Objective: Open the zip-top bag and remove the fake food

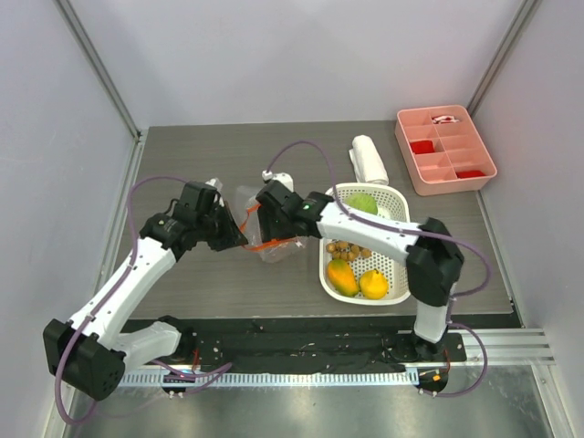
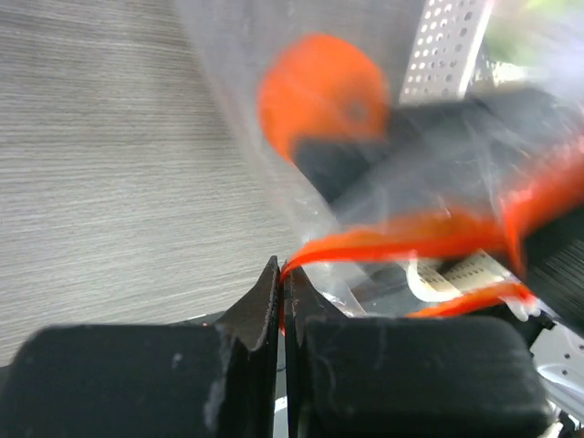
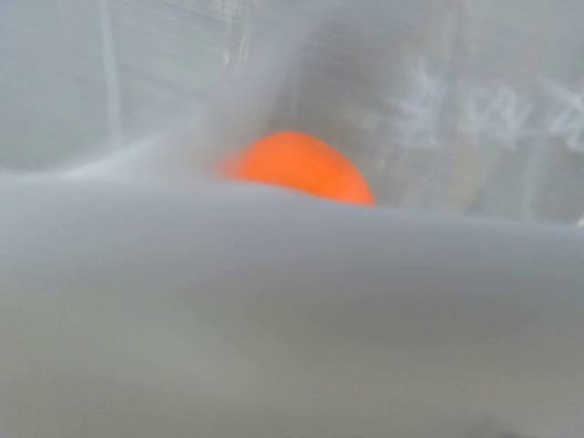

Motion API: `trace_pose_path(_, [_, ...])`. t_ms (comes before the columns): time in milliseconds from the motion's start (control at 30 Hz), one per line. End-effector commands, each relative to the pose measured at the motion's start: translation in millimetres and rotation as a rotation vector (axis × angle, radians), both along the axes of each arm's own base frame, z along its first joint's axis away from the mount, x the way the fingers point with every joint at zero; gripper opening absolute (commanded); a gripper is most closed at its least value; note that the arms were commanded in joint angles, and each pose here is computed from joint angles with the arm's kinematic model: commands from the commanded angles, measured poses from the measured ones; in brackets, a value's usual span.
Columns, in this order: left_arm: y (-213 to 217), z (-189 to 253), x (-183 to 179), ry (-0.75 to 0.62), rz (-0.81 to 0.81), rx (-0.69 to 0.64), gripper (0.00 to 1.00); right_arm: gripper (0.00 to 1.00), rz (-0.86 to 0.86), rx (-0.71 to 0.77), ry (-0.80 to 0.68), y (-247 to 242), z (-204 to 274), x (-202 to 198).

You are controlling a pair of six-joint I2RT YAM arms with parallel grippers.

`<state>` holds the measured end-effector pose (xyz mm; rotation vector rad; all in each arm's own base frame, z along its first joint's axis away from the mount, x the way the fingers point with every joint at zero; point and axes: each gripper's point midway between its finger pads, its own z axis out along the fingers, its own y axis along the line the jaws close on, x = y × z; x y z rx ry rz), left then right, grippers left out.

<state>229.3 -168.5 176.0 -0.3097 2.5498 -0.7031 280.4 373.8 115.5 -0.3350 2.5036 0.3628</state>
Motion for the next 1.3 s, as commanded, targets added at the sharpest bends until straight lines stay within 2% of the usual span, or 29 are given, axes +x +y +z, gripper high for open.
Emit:
trace_pose_path(0, [2.5, 0.1, 9.1, -0.028, 0.005, 0.019, 0.00, 0.01, 0.061, 0.201, -0.085, 1.8, 89.1, -10.3])
trace_pose_path(200, [2.8, 3.8, 13.4, -0.038, 0.005, 0.030, 0.00, 0.01, 0.095, 0.336, -0.063, 6.7, 123.1, -15.3])
trace_pose_path(300, [7.3, 16.3, 15.4, -0.077, 0.012, 0.045, 0.00, 0.01, 0.077, 0.406, 0.065, 5.7, 127.6, -17.6])
trace_pose_path(333, [7.6, 22.6, 17.0, -0.099, 0.014, 0.040, 0.00, 0.01, 0.025, 0.413, 0.137, 0.1, 123.4, -19.2])
trace_pose_path(400, [7.3, 30.9, 16.5, -0.123, 0.011, 0.029, 0.00, 0.01, -0.037, 0.449, 0.190, -2.1, 127.5, -18.3])
trace_pose_path(467, [-0.7, 35.8, 11.3, -0.111, -0.016, -0.018, 0.00, 0.01, -0.088, 0.534, 0.145, 2.0, 139.8, -8.5])
trace_pose_path(533, [-13.7, 43.1, 3.6, -0.084, -0.041, -0.103, 0.00, 0.01, -0.042, 0.575, 0.120, 14.7, 140.0, -3.6])
trace_pose_path(567, [-18.5, 55.4, 4.5, -0.109, -0.051, -0.137, 0.00, 0.01, 0.004, 0.543, 0.103, 17.0, 140.7, -2.6])
trace_pose_path(600, [-19.9, 66.3, 4.5, -0.135, -0.050, -0.160, 0.00, 0.01, 0.016, 0.489, 0.124, 19.6, 121.7, -1.1])
trace_pose_path(733, [-13.6, 108.0, 15.3, -0.256, -0.021, -0.154, 0.00, 0.01, 0.095, 0.386, 0.094, 11.8, 99.1, -16.2])
trace_pose_path(933, [-17.3, 116.9, 25.4, -0.263, -0.029, -0.145, 0.00, 0.01, 0.243, 0.181, 0.051, 1.3, 66.1, -42.5])
trace_pose_path(1033, [-12.0, 111.5, 28.3, -0.239, -0.013, -0.099, 0.00, 0.01, 0.301, 0.157, -0.021, 4.3, 77.8, -47.9])
trace_pose_path(1100, [-10.8, 108.9, 29.7, -0.243, -0.024, -0.078, 0.00, 0.01, 0.274, 0.130, -0.069, -1.0, 85.4, -41.0])
trace_pose_path(1267, [-13.1, 73.6, 18.5, -0.106, -0.064, -0.044, 0.00, 0.01, 0.262, 0.243, -0.235, 1.0, 140.9, -29.4])
